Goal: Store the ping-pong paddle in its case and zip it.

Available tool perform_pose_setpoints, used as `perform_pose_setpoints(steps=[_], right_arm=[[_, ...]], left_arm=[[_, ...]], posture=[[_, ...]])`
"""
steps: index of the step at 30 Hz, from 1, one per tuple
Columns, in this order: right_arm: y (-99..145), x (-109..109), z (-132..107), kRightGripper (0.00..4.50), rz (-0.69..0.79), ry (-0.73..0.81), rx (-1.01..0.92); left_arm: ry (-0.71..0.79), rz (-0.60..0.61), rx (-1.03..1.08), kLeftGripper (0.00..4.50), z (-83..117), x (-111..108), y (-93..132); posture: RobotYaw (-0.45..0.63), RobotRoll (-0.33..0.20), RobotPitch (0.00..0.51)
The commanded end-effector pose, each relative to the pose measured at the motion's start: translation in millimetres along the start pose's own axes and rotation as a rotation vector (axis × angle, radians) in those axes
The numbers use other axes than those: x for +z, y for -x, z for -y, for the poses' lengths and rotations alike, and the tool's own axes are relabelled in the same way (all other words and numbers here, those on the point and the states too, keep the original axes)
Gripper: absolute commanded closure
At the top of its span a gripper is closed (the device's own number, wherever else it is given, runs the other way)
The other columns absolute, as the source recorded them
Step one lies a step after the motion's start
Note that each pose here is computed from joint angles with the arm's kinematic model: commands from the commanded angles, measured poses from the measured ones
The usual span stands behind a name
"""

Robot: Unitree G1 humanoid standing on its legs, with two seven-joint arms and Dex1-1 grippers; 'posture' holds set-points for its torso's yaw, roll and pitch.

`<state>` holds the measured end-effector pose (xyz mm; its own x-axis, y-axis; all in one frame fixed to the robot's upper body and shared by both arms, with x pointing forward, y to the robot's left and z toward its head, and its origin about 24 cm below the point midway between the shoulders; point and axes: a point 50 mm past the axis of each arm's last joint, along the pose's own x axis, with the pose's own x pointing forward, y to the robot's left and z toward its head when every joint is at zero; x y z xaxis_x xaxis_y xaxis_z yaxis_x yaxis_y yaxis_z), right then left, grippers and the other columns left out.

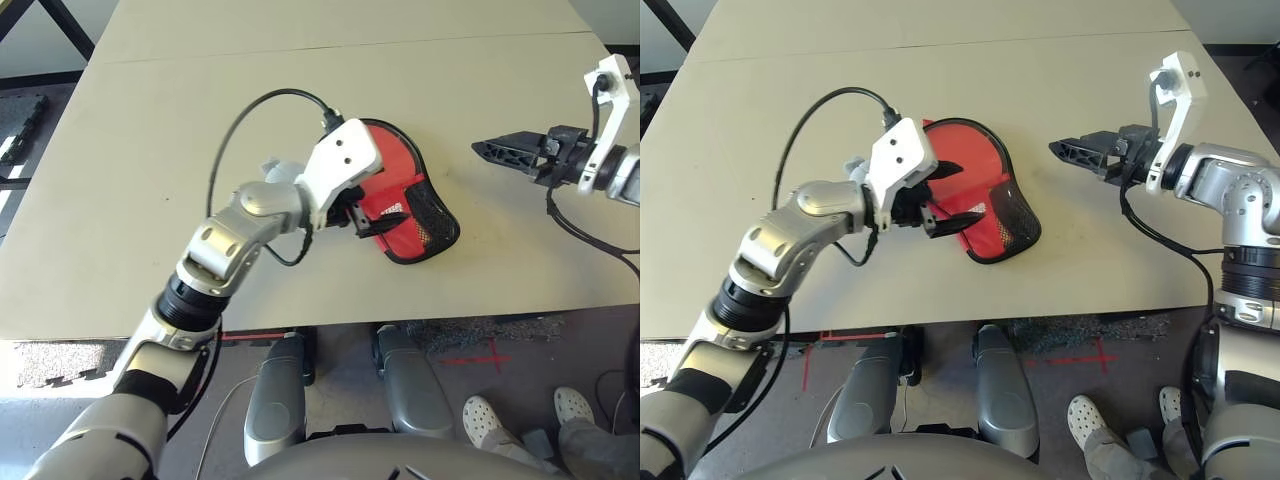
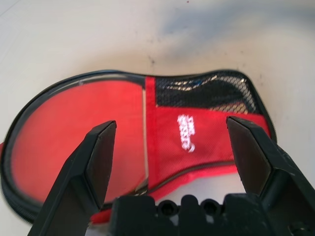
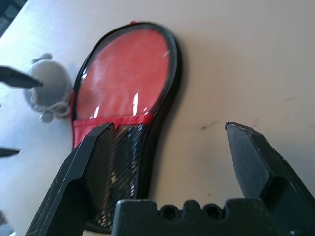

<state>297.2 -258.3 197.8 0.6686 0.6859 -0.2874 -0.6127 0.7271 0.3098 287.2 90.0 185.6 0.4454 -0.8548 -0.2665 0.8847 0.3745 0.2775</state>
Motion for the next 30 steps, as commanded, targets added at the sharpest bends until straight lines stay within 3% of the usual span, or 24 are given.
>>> perform_pose_setpoints(steps=[1, 8, 20, 30], right_arm=[[-2.9, -11.7, -8.8, 0.01, -0.073, -0.024, 0.065], [-19.1, -37.0, -13.8, 0.01, -0.161, -0.057, 0.108], [-48.2, -56.4, -19.1, 0.01, -0.197, -0.108, 0.157], [-59.0, -69.7, -20.7, 0.01, -0.241, -0.152, 0.164]], left_arm=[[-0.007, -0.018, -0.008, 0.0, -2.2, -5.1, 13.8], [-0.04, -0.058, 0.027, 0.0, -12.7, -5.5, 43.7], [-0.099, -0.07, 0.101, 0.0, -31.5, 12.4, 76.8], [-0.103, -0.148, 0.021, 0.0, -25.0, 9.4, 91.0]], posture=[[-0.04, 0.0, 0.244], [-0.02, 0.0, 0.248], [0.01, 0.0, 0.246], [0.01, 0.0, 0.247]])
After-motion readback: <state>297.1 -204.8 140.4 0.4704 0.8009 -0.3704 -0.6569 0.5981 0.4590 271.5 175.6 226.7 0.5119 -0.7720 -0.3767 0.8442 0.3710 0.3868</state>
